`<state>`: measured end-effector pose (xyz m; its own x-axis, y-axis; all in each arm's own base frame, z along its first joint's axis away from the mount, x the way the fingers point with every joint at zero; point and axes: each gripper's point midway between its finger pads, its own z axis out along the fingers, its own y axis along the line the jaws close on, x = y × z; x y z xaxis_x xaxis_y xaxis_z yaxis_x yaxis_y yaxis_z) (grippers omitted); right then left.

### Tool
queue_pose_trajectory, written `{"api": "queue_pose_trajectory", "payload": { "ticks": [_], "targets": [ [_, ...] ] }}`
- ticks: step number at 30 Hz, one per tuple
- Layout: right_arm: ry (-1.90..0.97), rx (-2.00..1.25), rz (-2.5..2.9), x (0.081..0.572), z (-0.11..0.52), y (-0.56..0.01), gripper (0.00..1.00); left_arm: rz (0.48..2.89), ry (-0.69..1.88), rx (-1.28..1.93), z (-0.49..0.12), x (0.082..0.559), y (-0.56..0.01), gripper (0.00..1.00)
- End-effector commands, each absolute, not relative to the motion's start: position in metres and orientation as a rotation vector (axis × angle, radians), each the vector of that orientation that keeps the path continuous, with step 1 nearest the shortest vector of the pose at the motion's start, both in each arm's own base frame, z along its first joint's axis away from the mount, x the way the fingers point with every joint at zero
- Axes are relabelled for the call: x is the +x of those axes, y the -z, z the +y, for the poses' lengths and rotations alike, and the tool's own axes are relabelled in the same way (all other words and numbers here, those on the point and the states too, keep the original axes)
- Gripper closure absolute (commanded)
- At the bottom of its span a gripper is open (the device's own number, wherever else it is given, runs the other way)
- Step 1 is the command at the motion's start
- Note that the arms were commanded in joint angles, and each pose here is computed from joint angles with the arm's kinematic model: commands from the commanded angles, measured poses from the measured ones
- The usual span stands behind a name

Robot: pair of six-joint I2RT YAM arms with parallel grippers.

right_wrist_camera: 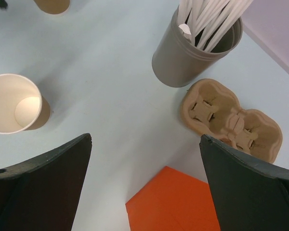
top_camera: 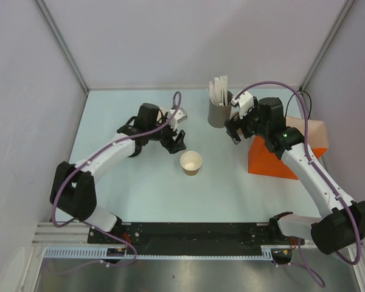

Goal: Pack the takeout coffee

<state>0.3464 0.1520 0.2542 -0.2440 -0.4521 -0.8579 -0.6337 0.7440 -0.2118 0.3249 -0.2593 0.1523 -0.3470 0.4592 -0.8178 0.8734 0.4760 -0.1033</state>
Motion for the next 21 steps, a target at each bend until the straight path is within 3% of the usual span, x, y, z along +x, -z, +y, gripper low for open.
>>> {"api": "queue_pose_trajectory", "payload": {
  "ticks": [1,5,14,21],
  "targets": [
    [-0.241,-0.870,1.859,0.344,0.157,-0.257,0.00,1.873,0.612,1.052,-0.232,0.336,-0.195,0.16],
    [-0.240,-0.871,1.865,0.346,0.157,-0.255,0.00,1.862,0.489,1.003,-0.195,0.342,-0.215,0.01],
    [-0.250,-0.894,1.865,0.343,0.164,-0.252,0.00,1.960,0.200,0.979,-0.113,0.331,-0.198,0.00],
    [-0.257,-0.931,1.836,0.335,0.174,-0.257,0.00,1.964,0.153,0.935,-0.071,0.318,-0.191,0.01]
  ]
}}
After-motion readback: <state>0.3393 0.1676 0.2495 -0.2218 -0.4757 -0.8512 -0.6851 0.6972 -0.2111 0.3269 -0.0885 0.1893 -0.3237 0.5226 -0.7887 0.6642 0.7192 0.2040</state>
